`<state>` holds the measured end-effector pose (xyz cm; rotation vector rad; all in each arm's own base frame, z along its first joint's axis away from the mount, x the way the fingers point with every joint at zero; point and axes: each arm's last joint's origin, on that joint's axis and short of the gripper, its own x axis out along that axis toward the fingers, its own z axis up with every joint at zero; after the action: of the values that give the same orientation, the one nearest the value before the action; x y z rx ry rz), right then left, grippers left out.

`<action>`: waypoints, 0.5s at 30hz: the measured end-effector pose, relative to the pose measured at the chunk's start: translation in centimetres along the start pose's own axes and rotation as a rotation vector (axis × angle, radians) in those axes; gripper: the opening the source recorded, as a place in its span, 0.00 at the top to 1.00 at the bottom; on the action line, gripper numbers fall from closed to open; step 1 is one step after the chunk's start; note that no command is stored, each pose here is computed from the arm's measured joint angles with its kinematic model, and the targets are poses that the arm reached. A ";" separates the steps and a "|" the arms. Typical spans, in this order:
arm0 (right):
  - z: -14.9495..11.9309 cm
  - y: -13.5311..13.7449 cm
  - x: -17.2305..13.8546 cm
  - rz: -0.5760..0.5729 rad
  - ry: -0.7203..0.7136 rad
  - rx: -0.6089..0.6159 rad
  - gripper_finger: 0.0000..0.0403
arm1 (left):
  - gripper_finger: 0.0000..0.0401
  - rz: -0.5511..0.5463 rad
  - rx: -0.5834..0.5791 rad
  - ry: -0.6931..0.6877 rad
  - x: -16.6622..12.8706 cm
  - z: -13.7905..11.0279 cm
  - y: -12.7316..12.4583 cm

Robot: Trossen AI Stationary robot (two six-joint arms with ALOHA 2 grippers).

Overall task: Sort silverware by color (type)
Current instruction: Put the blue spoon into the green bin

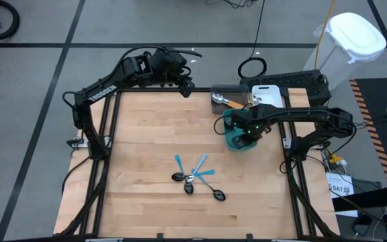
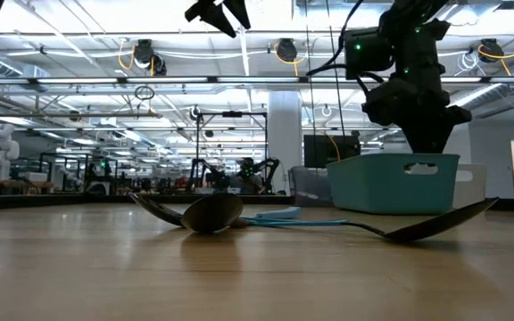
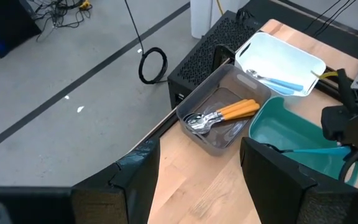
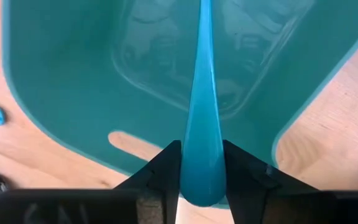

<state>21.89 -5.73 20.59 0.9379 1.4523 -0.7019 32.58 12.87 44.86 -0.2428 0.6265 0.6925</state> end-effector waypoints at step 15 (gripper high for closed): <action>0.1 0.0 -0.6 -0.008 -0.050 0.031 0.65 | 0.45 0.001 -0.004 0.004 0.0 0.0 0.0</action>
<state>21.93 -5.87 21.18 0.9322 1.4054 -0.7512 32.56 12.86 44.84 -0.2478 0.6288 0.6944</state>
